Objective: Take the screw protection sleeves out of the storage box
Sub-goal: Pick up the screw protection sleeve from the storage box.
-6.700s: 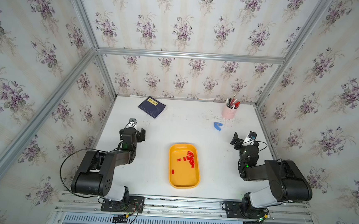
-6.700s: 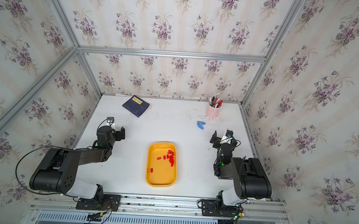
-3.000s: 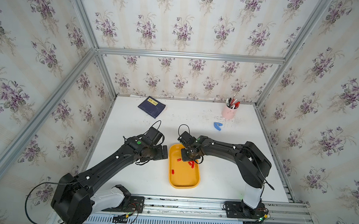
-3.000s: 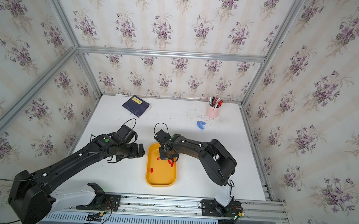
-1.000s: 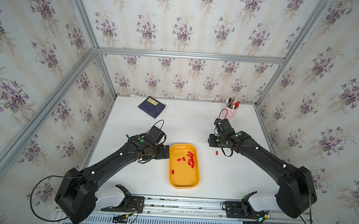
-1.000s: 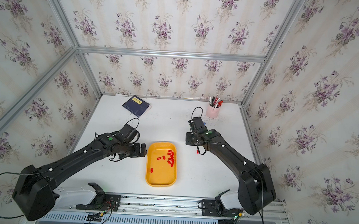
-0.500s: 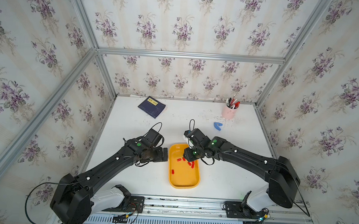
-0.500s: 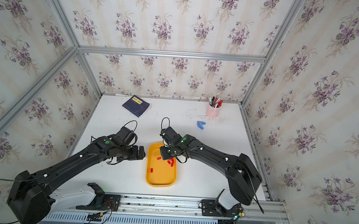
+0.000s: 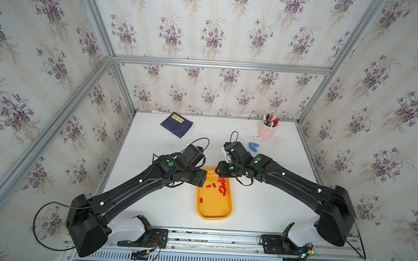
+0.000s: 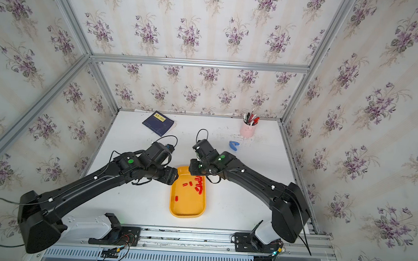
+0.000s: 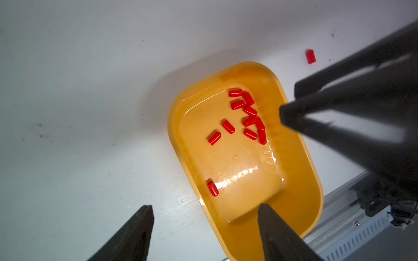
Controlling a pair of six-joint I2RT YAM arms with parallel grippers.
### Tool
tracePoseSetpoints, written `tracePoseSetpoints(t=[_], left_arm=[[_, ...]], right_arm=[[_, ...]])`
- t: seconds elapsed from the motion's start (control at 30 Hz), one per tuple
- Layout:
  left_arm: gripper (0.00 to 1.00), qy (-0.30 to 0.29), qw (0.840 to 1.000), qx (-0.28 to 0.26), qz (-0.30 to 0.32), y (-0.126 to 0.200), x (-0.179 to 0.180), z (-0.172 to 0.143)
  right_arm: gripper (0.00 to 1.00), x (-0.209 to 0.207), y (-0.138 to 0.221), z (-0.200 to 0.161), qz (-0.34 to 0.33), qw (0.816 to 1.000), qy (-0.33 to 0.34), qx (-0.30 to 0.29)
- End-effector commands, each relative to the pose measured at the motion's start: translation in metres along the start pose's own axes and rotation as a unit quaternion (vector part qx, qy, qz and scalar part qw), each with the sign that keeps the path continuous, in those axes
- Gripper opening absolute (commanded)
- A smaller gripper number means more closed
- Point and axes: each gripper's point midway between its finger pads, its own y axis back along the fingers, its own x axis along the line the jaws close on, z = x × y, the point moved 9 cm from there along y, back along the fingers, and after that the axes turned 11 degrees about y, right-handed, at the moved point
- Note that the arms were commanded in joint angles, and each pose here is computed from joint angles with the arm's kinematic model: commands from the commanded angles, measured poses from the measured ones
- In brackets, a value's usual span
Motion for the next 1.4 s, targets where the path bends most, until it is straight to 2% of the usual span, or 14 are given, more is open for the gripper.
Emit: tracePoseSetpoints(t=[0.0,0.07,0.2,0.3,0.37,0.5,0.73,1.1,1.37], left_arm=[[0.70,-0.123,0.990,0.043,0.046,-0.017,-0.009,0.002],[0.62,-0.151,0.984,0.077,0.053,-0.036,-0.016,0.008],[0.57,-0.184,0.969,0.159,0.050,-0.077,-0.027,0.012],[0.56,-0.194,0.963,0.180,0.059,-0.097,-0.029,0.015],[0.56,-0.193,0.962,0.186,0.051,-0.106,-0.029,0.017],[0.50,-0.193,0.960,0.201,0.034,-0.118,-0.030,0.016],[0.48,-0.195,0.955,0.222,0.026,-0.135,-0.029,0.008],[0.47,-0.192,0.953,0.231,0.043,-0.158,-0.025,0.004],[0.41,-0.189,0.953,0.233,0.050,-0.167,-0.023,0.004]], right_arm=[[0.40,-0.037,0.013,0.001,-0.024,0.999,-0.026,0.002],[0.40,-0.053,0.020,0.004,-0.033,0.999,-0.037,-0.005],[0.40,-0.073,0.026,0.007,-0.038,0.998,-0.053,-0.016],[0.40,-0.074,0.022,0.004,-0.030,0.998,-0.053,-0.011],[0.40,-0.076,0.018,0.002,-0.032,0.998,-0.054,-0.009],[0.40,-0.078,0.013,-0.002,-0.030,0.998,-0.054,-0.003],[0.39,-0.080,0.007,-0.004,-0.034,0.998,-0.049,0.004],[0.39,-0.081,0.001,-0.004,-0.026,0.999,-0.046,0.006],[0.38,-0.082,0.000,-0.007,-0.029,0.998,-0.047,0.007]])
